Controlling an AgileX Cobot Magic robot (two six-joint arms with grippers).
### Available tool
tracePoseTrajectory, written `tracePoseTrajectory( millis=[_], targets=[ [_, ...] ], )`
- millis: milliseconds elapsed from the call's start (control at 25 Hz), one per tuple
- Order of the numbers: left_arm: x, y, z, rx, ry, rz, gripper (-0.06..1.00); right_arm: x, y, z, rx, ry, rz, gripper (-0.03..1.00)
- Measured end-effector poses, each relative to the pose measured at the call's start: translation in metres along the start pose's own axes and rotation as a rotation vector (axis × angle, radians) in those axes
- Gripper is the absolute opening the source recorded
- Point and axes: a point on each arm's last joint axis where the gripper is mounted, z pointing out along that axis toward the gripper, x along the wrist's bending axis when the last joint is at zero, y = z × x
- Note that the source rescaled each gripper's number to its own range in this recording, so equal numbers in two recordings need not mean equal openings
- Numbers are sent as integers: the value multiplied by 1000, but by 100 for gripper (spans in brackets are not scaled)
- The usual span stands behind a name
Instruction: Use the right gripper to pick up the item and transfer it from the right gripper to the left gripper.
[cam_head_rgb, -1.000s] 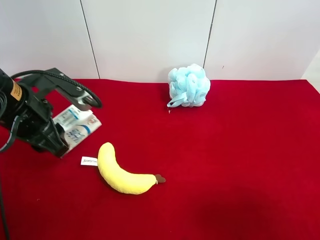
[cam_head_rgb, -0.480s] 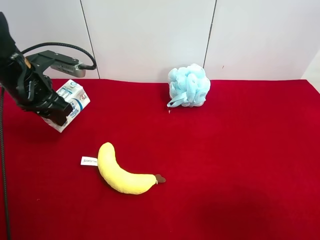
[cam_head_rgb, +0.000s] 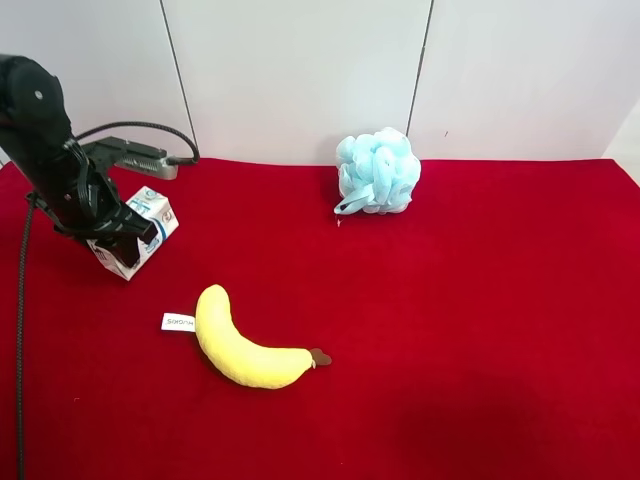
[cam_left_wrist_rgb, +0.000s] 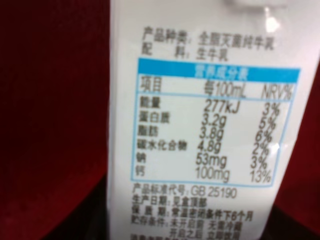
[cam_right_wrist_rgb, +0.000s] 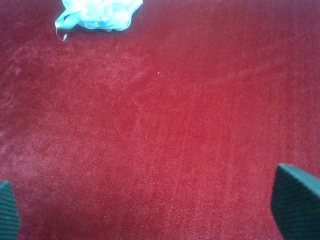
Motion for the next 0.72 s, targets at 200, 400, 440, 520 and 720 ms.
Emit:
tracePoseTrajectory(
  millis=[200,400,440,520,720],
  targets=[
    [0,1,9,-1,0,0,2,0,0,0,0,0,0,99],
    [1,4,9,-26,3,-10,48,0,0,0,0,0,0,99],
    [1,4,9,-30,4,-15,70,0,0,0,0,0,0,99],
    [1,5,9,-34,4,-17,91,0,0,0,0,0,0,99],
    [0,4,-3,-42,5,-20,99,0,0,0,0,0,0,99]
  ],
)
